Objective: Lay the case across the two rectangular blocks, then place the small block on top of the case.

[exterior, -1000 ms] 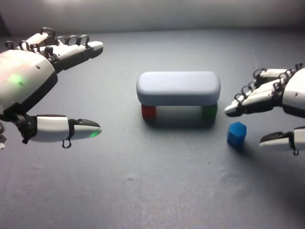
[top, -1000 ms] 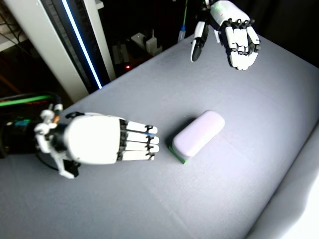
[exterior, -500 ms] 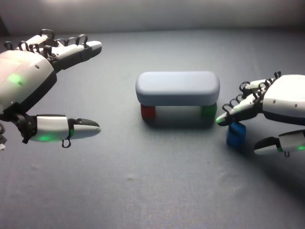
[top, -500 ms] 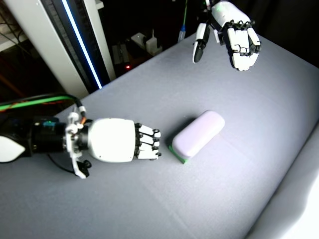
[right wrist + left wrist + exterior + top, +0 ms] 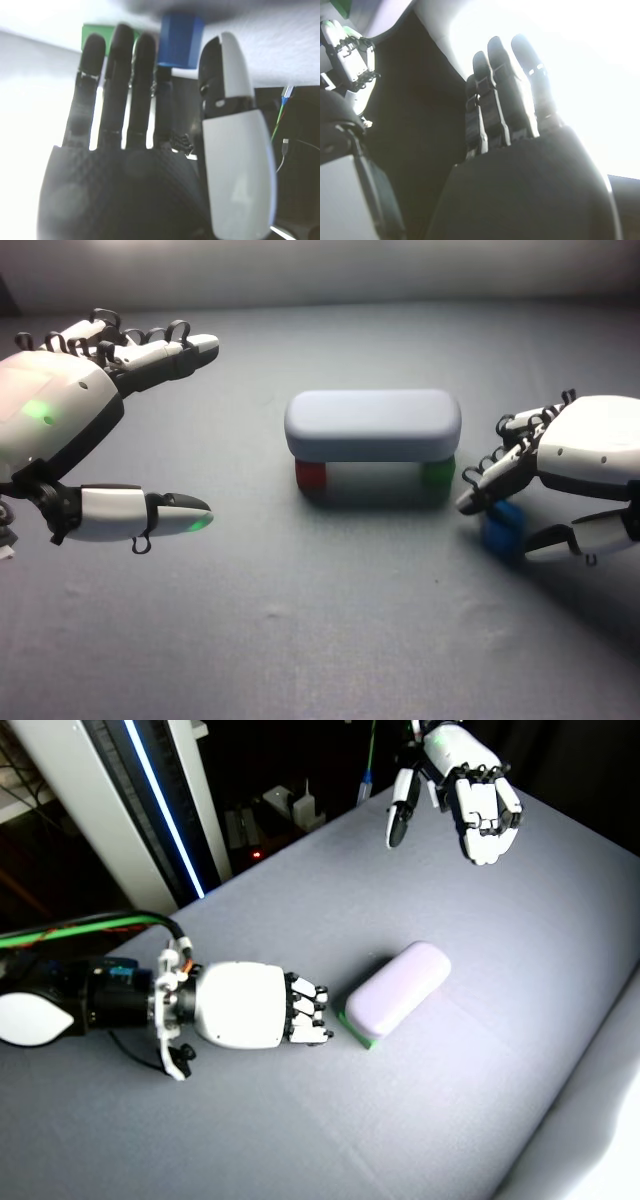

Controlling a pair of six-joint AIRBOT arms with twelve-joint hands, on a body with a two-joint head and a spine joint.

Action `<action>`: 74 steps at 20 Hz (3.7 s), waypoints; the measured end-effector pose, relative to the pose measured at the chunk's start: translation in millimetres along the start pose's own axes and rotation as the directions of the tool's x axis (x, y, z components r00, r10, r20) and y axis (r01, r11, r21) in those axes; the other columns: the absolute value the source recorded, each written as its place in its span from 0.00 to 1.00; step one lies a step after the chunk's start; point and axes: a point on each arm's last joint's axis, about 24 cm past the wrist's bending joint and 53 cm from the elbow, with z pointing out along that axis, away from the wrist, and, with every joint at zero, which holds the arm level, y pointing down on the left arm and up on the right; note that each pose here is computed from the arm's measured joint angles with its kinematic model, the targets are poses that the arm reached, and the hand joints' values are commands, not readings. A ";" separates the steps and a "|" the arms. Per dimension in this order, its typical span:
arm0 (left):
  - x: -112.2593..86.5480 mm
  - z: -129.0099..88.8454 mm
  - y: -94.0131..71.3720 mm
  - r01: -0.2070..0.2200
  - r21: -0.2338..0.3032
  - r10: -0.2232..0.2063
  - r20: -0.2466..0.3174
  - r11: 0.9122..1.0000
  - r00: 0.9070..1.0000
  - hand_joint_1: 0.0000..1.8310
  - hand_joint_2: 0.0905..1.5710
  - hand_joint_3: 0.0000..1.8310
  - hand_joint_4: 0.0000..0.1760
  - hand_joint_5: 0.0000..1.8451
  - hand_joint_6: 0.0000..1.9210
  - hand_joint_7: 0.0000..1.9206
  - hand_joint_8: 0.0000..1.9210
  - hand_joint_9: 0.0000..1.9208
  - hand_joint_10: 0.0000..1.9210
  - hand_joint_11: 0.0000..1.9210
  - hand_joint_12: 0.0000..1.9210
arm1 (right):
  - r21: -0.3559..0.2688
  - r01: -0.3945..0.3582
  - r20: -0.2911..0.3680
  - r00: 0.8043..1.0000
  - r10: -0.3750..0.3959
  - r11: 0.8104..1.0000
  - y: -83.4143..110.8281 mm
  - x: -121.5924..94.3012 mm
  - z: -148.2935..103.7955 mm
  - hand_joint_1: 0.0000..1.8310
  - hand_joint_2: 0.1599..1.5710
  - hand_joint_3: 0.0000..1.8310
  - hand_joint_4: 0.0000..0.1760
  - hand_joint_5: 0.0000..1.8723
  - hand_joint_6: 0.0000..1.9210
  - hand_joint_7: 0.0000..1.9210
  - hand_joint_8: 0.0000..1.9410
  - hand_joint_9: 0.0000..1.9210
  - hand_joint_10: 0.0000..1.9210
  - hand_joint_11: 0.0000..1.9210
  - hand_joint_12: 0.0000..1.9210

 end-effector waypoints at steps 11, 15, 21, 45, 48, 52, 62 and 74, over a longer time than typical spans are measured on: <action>0.0 0.1 0.7 0.002 -0.002 -0.002 0.001 1.000 1.000 0.47 0.53 0.00 0.00 0.20 0.00 0.29 0.01 0.30 0.00 0.03 0.61 | -0.002 -0.006 -0.008 1.000 0.006 1.000 0.1 5.3 4.8 0.67 0.70 0.00 0.00 0.49 0.51 0.49 0.63 0.40 0.64 0.30 0.83; 1.4 0.3 0.6 0.005 -0.002 -0.005 -0.001 1.000 1.000 0.47 0.52 0.00 0.00 0.21 0.01 0.29 0.00 0.31 0.00 0.02 0.60 | -0.002 -0.008 -0.008 1.000 0.008 1.000 0.2 5.2 4.9 0.74 0.66 0.00 0.00 0.48 0.55 0.57 0.43 0.49 0.58 0.37 0.73; 3.4 -3.0 5.5 0.004 -0.016 -0.005 -0.006 1.000 1.000 0.47 0.52 0.00 0.00 0.22 0.00 0.29 0.00 0.31 0.00 0.07 0.55 | -0.083 -0.015 0.059 0.998 0.020 0.996 25.6 -24.3 6.1 0.69 0.65 0.00 0.00 0.52 0.49 0.61 0.40 0.58 0.43 0.46 0.73; 10.5 -2.4 8.8 0.019 -0.020 -0.020 -0.022 1.000 1.000 0.46 0.51 0.00 0.00 0.24 0.00 0.30 0.00 0.32 0.00 0.11 0.49 | -0.089 0.113 0.239 0.967 -0.089 0.990 63.7 -131.9 68.0 0.69 0.62 0.00 0.00 0.58 0.41 0.64 0.32 0.60 0.36 0.46 0.69; 13.6 -1.4 10.1 0.028 -0.023 -0.029 -0.025 0.999 0.999 0.46 0.51 0.00 0.00 0.24 0.00 0.30 0.00 0.32 0.00 0.11 0.51 | -0.072 0.138 0.205 0.971 -0.121 0.988 62.3 -119.6 76.1 0.69 0.62 0.00 0.03 0.57 0.45 0.64 0.29 0.58 0.31 0.39 0.66; 16.0 -1.2 10.0 0.028 -0.024 -0.029 -0.033 0.999 0.999 0.47 0.51 0.00 0.00 0.25 0.00 0.30 0.00 0.32 0.00 0.10 0.50 | -0.066 0.145 0.197 0.972 -0.130 0.987 61.5 -117.2 77.6 0.69 0.63 0.00 0.00 0.56 0.43 0.62 0.37 0.55 0.44 0.39 0.71; 16.7 -1.0 9.3 0.032 -0.021 -0.033 -0.035 0.999 0.999 0.48 0.52 0.00 0.00 0.25 0.00 0.30 0.00 0.31 0.00 0.09 0.51 | -0.057 0.159 0.179 0.973 -0.147 0.986 61.0 -110.9 82.2 0.68 0.66 0.00 0.00 0.59 0.45 0.47 0.52 0.41 0.41 0.27 0.78; 15.9 -0.8 10.0 0.033 -0.022 -0.034 -0.034 0.999 0.999 0.47 0.52 0.00 0.00 0.24 0.00 0.29 0.00 0.32 0.00 0.08 0.53 | -0.053 0.172 0.165 0.973 -0.161 0.984 61.8 -106.3 83.5 0.62 0.67 0.00 0.00 0.52 0.51 0.44 0.02 0.35 0.34 0.25 0.73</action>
